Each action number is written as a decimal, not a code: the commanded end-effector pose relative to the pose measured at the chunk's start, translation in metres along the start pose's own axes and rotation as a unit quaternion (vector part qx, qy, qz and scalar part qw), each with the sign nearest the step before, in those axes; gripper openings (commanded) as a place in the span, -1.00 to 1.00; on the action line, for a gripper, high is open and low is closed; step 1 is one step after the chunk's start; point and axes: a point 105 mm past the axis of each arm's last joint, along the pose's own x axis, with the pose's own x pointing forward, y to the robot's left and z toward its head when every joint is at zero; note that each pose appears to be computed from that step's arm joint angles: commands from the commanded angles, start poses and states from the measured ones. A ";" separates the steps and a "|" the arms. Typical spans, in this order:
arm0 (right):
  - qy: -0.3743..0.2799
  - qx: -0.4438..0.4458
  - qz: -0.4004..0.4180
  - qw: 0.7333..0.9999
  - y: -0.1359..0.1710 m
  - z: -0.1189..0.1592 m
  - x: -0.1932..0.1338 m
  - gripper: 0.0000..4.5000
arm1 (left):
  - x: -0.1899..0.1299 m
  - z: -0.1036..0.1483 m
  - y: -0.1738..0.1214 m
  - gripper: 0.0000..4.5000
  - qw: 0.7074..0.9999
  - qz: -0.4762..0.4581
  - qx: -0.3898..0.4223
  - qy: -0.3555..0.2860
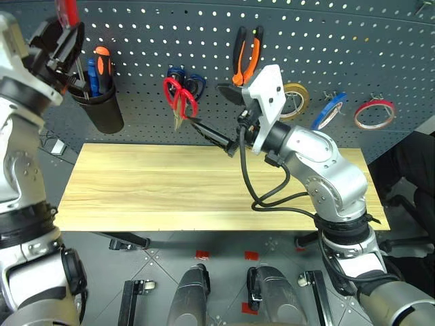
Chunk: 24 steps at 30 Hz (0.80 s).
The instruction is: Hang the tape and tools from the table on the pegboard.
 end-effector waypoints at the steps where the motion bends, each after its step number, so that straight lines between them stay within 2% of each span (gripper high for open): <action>1: -0.034 -0.022 0.002 0.999 0.000 0.017 0.006 1.00 | 0.003 0.011 0.017 -0.62 0.998 0.027 0.051 -0.029; 5: -0.039 -0.021 0.006 0.999 0.002 0.018 0.010 1.00 | 0.009 0.000 0.026 -0.62 0.996 0.053 0.058 -0.037; 7: -0.044 -0.020 0.009 0.999 0.004 0.021 0.013 1.00 | 0.017 -0.002 0.021 -0.62 0.996 0.053 0.052 -0.049; 11: -0.048 -0.020 0.015 0.999 0.006 0.024 0.014 1.00 | 0.028 0.010 0.022 -0.62 0.995 0.053 0.037 -0.075; 16: -0.047 -0.017 0.019 0.999 0.008 0.023 0.014 1.00 | 0.028 0.012 0.030 -0.62 0.993 0.064 0.061 -0.078; 22: -0.050 -0.012 0.025 0.998 0.013 0.024 0.017 1.00 | 0.025 -0.014 0.028 -0.62 0.994 0.077 0.062 -0.053; 24: -0.051 -0.011 0.026 0.998 0.014 0.024 0.016 1.00 | 0.019 -0.030 0.029 -0.62 0.994 0.089 0.053 -0.036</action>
